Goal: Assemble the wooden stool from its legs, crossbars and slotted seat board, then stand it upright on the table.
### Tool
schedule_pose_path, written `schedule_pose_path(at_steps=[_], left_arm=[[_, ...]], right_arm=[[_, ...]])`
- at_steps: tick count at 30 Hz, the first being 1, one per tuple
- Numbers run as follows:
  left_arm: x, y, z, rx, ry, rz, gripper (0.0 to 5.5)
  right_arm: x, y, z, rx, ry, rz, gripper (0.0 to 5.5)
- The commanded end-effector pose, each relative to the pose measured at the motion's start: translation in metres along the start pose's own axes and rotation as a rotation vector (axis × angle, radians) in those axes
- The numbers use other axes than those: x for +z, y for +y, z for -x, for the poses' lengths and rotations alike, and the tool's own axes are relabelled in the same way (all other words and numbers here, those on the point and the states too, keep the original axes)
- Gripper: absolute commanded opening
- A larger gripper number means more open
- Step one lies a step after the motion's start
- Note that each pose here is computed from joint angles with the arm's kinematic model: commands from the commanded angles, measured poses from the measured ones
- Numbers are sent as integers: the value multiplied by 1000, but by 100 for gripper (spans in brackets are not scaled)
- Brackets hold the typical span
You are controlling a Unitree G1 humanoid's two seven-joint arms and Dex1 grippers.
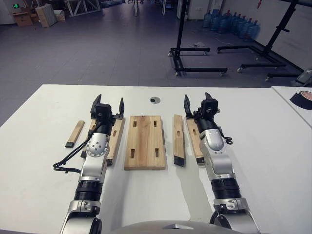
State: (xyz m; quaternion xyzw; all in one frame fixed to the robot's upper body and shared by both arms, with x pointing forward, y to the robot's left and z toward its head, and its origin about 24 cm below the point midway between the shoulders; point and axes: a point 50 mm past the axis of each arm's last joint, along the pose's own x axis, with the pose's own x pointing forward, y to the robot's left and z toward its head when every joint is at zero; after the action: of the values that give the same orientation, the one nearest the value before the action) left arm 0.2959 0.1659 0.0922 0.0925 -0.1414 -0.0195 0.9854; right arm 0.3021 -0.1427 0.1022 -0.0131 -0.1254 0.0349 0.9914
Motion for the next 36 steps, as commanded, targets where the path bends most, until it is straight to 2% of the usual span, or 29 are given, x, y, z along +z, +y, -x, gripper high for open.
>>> schedule_pose_path(at_steps=[1, 6, 14, 22, 27, 36], left_arm=[[4, 0, -5, -5, -21, -23, 427], [8, -3, -7, -28, -44, -30, 386], [7, 0, -9, -18, -38, -50, 386], [3, 2, -10, 28, 3, -10, 386], [7, 7, -13, 41, -8, 55, 386], [10, 16, -9, 64, -12, 48, 386]], right_arm=[[3, 2, -5, 9, -2, -2, 408], [3, 4, -5, 10, -5, -5, 407], [4, 6, -5, 12, -5, -11, 407], [-5, 2, -4, -13, 113, -60, 407], [11, 9, -11, 148, 98, 61, 407], [19, 8, -20, 195, 101, 208, 407]])
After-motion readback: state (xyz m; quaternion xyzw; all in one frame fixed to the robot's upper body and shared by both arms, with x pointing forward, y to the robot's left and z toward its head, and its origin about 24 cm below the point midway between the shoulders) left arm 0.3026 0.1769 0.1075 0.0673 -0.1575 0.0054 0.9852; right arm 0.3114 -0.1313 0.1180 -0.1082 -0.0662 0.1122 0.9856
